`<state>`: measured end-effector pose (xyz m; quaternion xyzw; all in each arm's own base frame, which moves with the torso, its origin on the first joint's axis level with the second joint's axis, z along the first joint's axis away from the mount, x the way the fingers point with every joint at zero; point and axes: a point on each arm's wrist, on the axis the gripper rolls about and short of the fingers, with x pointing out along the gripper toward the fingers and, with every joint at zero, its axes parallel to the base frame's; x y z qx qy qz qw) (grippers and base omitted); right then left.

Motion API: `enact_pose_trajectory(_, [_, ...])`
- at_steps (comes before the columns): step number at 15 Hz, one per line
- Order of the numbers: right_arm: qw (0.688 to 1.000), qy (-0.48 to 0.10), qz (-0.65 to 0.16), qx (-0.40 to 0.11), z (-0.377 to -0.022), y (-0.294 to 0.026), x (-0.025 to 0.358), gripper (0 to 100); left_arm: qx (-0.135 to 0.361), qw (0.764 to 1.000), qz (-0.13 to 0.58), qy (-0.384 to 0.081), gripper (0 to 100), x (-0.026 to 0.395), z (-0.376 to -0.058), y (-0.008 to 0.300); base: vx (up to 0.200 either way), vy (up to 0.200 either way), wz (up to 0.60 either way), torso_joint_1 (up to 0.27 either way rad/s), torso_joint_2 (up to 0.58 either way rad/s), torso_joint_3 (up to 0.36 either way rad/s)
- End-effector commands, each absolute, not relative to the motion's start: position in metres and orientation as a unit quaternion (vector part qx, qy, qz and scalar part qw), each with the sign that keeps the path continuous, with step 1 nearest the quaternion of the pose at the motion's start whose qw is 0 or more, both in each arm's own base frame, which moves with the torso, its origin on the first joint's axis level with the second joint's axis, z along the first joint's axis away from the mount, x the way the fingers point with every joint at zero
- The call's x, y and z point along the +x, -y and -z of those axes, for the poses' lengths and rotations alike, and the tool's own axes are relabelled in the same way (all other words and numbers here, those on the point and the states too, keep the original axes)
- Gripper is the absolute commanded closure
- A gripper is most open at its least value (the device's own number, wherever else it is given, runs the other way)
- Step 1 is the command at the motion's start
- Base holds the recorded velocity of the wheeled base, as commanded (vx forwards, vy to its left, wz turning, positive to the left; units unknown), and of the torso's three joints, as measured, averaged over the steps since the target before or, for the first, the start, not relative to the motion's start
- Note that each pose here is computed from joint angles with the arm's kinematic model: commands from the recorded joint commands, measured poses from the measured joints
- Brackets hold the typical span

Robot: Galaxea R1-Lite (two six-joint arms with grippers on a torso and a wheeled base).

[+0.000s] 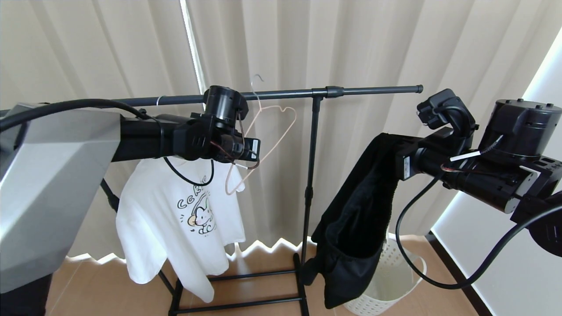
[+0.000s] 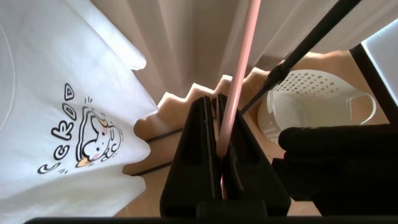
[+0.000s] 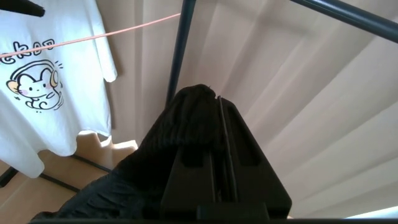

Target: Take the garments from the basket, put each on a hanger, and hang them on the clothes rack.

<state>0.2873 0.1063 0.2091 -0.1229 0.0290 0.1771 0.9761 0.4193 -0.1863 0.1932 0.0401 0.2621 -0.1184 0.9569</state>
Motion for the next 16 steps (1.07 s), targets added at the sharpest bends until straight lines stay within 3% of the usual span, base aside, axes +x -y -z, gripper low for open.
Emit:
enact_pose_trajectory(1, [0.976,-0.030,-0.175,-0.123,-0.209,-0.106,0.288,100,0.041,0.957,0.121,-0.259,100,0.400,-0.208,0.180,0.000,0.000,0.00,0.000,0.00,0.000])
enact_pose_trajectory(7, [0.976,-0.027,-0.175,-0.125,-0.210,-0.105,0.288,100,0.046,0.954,0.126,-0.270,100,0.327,-0.213,0.148,0.000,0.000,0.00,0.000,0.00,0.000])
enact_pose_trajectory(13, [0.976,-0.036,-0.175,-0.127,-0.205,-0.105,0.288,100,0.111,0.959,0.173,-0.195,100,0.240,-0.172,0.109,0.000,0.000,0.00,0.000,0.00,0.000])
enact_pose_trajectory(16, [0.976,-0.043,-0.157,-0.144,-0.201,-0.108,0.282,100,0.094,0.959,0.227,-0.140,100,0.224,-0.156,0.103,0.000,0.000,0.00,0.000,0.00,0.000])
